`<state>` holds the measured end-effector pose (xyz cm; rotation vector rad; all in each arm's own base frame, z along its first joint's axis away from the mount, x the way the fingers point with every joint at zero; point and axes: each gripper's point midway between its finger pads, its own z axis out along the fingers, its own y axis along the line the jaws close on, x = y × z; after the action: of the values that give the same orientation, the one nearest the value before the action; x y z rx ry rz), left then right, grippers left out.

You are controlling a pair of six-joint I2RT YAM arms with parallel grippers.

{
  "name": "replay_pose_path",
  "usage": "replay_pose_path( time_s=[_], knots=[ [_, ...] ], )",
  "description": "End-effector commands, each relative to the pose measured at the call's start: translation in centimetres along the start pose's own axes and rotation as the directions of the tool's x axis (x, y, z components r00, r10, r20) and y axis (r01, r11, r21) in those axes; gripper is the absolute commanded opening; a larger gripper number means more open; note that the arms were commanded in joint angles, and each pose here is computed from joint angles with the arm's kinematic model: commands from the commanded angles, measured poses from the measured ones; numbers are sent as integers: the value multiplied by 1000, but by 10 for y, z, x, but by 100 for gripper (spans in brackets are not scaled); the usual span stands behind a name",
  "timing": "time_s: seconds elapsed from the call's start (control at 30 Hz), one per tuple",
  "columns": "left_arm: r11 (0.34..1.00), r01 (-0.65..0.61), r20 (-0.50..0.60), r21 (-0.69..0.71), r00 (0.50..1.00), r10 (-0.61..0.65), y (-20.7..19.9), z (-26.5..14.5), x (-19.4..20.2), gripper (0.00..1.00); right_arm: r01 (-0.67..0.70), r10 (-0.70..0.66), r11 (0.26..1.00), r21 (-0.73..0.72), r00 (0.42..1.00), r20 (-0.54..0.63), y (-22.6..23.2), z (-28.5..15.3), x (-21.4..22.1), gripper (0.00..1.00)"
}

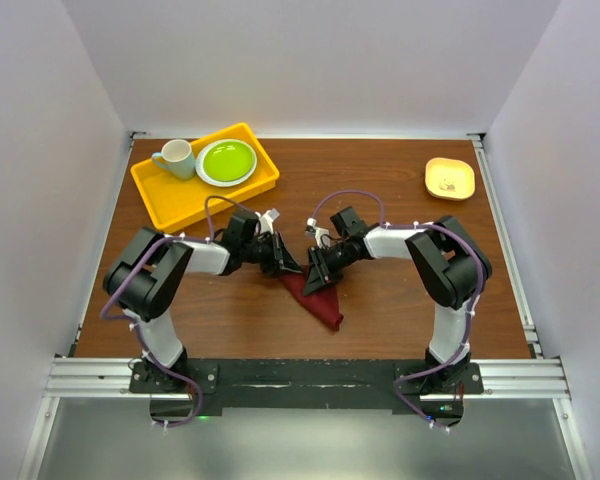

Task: Fold the napkin, place the utensils inside, and roll it up
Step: Roll the napkin with the utensil

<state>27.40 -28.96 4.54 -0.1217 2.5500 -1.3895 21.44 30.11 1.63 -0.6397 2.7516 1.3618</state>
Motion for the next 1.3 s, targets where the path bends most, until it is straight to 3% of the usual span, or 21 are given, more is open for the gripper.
replay_pose_path(
  time_s=[0.0,0.13,0.37,0.53,0.73,1.07,1.17,1.27],
  knots=[
    [997,-66,21,-26,998,67,16,8,-9,6,-39,49,983,180,997,-54,-42,8,31,30],
    [997,-61,4,-49,998,61,29,14,-7,6,-27,29,970,240,1000,-3,-31,-11,20,49],
    [997,-56,0,-57,998,56,34,15,-5,6,-13,1,926,376,1000,32,-11,-45,24,65],
    [997,-61,-3,-51,998,60,31,15,-6,5,-52,30,889,455,998,55,-19,-49,50,65],
    [996,-63,-16,-57,998,63,33,15,-5,5,-104,87,868,485,995,57,-33,-45,84,56],
    [997,-61,-25,-56,998,59,34,16,-6,5,-104,44,892,439,989,143,7,-65,77,61],
    [997,-58,-26,-57,998,57,34,17,-6,5,-129,68,891,435,986,154,-2,-60,88,60],
    [997,-56,-31,-53,998,54,34,17,-5,5,-149,97,874,462,986,135,-20,-52,99,54]
  ],
)
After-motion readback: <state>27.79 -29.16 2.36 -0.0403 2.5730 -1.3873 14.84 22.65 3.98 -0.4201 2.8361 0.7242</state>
